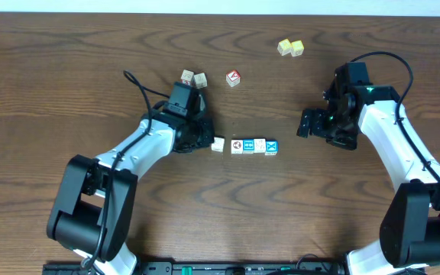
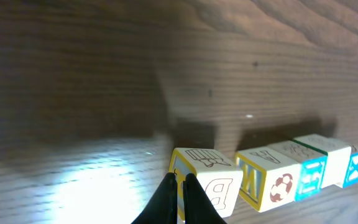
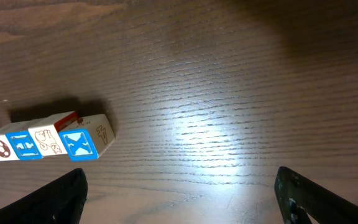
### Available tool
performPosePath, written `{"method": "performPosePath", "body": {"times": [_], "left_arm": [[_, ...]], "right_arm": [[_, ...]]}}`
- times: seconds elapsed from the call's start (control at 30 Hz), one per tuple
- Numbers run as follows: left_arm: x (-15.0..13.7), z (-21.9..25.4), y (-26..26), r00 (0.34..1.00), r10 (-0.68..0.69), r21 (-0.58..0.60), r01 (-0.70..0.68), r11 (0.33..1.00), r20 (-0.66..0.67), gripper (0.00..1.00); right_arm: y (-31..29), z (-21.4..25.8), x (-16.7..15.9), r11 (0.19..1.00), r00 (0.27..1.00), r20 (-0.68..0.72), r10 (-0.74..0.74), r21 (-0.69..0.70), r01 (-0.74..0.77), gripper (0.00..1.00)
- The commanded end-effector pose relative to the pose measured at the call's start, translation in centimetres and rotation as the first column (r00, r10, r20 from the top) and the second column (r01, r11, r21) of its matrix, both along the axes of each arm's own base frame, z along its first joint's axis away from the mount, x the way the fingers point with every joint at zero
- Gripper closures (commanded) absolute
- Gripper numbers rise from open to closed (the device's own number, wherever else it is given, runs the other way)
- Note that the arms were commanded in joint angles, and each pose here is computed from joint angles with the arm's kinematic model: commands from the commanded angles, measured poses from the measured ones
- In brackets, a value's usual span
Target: Lift 5 blocks
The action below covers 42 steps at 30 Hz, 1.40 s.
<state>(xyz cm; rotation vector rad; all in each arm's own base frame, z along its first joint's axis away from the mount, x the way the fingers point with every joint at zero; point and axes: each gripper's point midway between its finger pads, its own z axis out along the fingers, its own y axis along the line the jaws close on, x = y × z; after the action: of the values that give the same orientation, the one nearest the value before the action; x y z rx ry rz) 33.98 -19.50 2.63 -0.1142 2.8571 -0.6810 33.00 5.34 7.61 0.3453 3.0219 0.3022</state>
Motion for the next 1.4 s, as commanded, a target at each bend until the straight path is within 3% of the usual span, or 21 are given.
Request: {"method": "performPosePath", "body": {"times": [0.0, 1.37], "left_arm": [[-0.9, -0.6, -0.7, 1.000, -0.025, 0.006, 0.025, 1.000, -0.018, 0.93], [-2.8, -1.0, -1.6, 0.996, -0.037, 0.019, 0.038, 0.999, -0.079, 0.92]], "right_arm": [[0.0, -0.3, -0.2, 1.000, 1.000, -0.011, -0.006, -0.009, 0.006, 0.06], [0.0, -0.3, -0.2, 1.000, 1.000, -0.014, -0.006, -0.009, 0.006, 0.07]]}}
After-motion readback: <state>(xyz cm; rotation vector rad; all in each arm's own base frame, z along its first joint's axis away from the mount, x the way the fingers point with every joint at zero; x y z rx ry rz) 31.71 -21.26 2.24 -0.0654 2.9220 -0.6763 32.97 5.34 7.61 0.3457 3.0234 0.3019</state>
